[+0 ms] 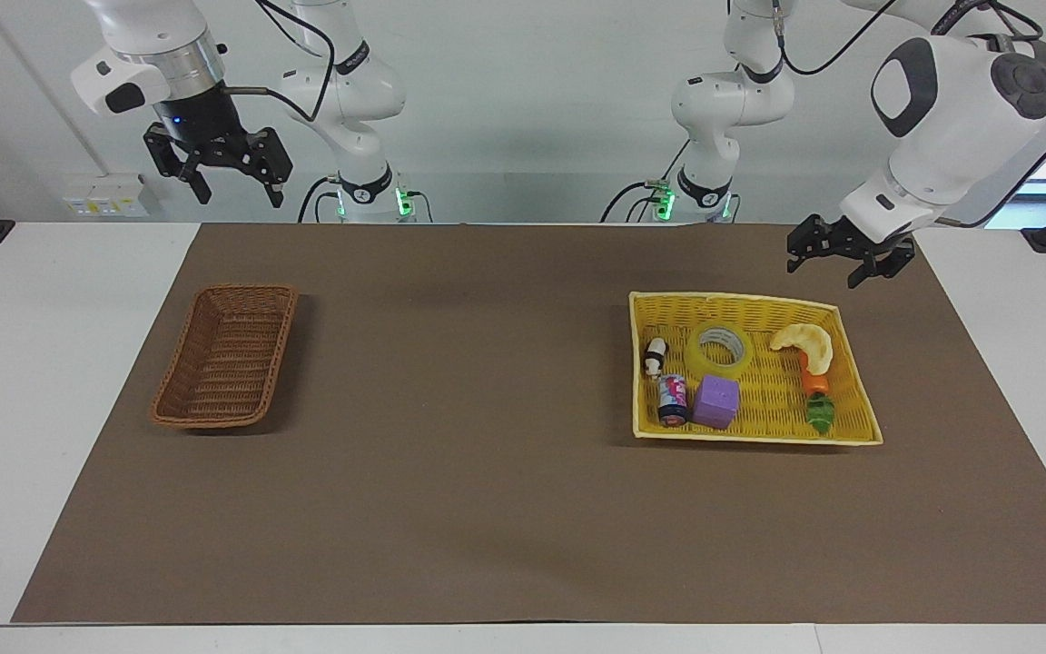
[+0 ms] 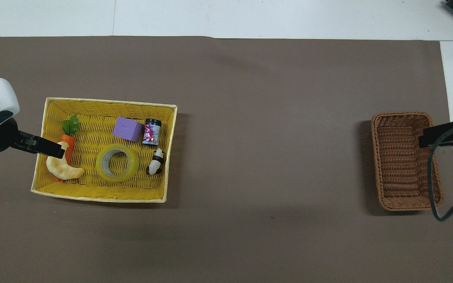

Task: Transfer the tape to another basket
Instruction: 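Reach the left gripper into the yellow tray toward the tape roll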

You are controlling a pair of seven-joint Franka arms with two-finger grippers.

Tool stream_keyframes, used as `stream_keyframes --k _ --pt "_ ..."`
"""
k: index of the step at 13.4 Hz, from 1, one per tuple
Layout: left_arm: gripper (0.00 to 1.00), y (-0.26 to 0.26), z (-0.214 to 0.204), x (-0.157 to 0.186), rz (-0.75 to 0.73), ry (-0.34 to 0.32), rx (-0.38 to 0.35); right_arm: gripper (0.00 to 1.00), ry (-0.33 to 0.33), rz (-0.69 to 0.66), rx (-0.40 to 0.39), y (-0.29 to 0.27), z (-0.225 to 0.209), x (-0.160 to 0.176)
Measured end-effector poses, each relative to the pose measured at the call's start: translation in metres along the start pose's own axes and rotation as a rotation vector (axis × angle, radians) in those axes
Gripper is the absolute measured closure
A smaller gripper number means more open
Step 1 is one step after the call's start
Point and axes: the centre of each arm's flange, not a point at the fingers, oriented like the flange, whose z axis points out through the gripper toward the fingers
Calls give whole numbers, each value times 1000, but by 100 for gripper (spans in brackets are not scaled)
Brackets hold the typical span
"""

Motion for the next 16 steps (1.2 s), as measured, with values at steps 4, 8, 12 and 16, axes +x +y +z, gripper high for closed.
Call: stream_keyframes --k 4,8,12,16 --pt "0 -4 40 5 -19 23 -39 0 0 0 0 0 0 0" --pt "12 -11 82 7 -61 23 -54 0 0 0 0 0 0 0" --pt "19 -14 140 13 -131 45 -43 0 0 0 0 0 0 0" --pt "29 1 184 21 -194 48 -34 0 0 0 0 0 0 0"
